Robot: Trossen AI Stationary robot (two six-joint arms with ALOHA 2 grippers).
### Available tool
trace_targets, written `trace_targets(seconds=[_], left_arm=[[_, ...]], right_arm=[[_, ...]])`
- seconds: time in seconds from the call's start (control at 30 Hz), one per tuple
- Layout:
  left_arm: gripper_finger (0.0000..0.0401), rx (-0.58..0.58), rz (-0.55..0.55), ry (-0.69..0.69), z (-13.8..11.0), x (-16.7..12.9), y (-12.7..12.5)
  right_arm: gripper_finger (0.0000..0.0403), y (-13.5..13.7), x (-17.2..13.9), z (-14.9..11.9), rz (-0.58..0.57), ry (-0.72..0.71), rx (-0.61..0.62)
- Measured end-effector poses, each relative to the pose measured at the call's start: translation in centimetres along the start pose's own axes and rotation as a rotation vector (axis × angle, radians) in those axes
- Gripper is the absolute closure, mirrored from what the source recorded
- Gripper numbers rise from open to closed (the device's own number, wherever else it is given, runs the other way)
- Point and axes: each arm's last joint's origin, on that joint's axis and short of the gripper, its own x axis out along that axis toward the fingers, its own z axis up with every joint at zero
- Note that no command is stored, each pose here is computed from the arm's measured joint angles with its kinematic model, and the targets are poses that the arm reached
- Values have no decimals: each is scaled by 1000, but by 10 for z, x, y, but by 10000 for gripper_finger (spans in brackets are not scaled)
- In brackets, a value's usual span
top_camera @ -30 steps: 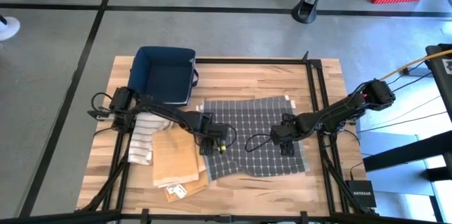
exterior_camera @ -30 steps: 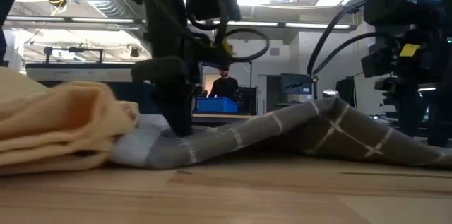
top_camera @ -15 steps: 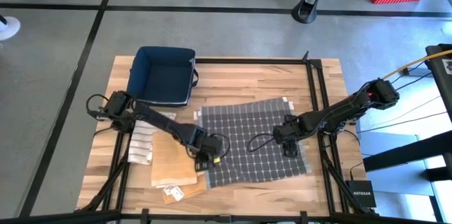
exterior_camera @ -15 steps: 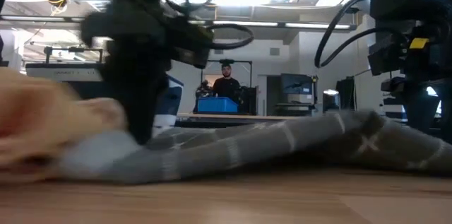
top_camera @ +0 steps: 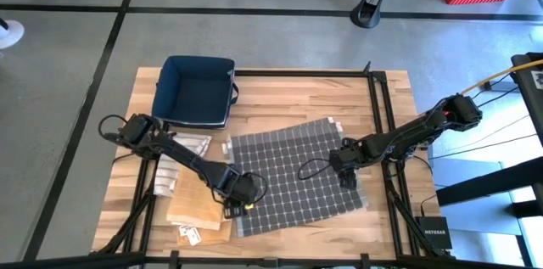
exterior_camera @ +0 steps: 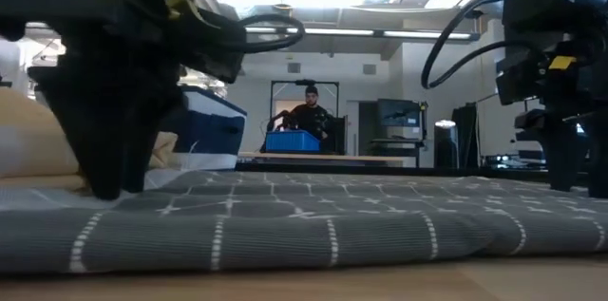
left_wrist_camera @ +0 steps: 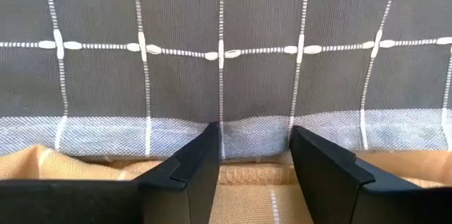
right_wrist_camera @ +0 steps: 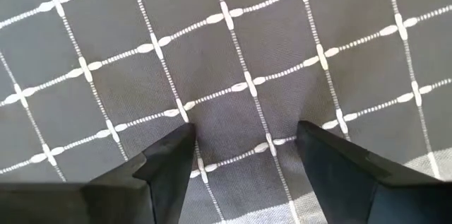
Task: Fold towel
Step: Fold the gray pattern towel
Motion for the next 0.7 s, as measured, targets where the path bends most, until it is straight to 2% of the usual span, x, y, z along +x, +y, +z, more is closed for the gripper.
trace_targets(seconds=[0.17,0.27,0.43,0.57,0.7], left_arm=[[235,12,-3,-13,-1,-5,-7],[235,33,-11,-82,4,-24,-8],[235,27,40,-235,13,-47,0],[234,-18,58,-293,24,-49,10],[218,-84,42,-291,32,-36,21]], right_arm=[[150,2,-5,1,23,38,55],[150,4,-14,4,70,66,25],[150,10,-28,14,132,-22,-82],[150,9,-28,13,121,-34,-160],[150,7,-20,8,114,-33,-189]])
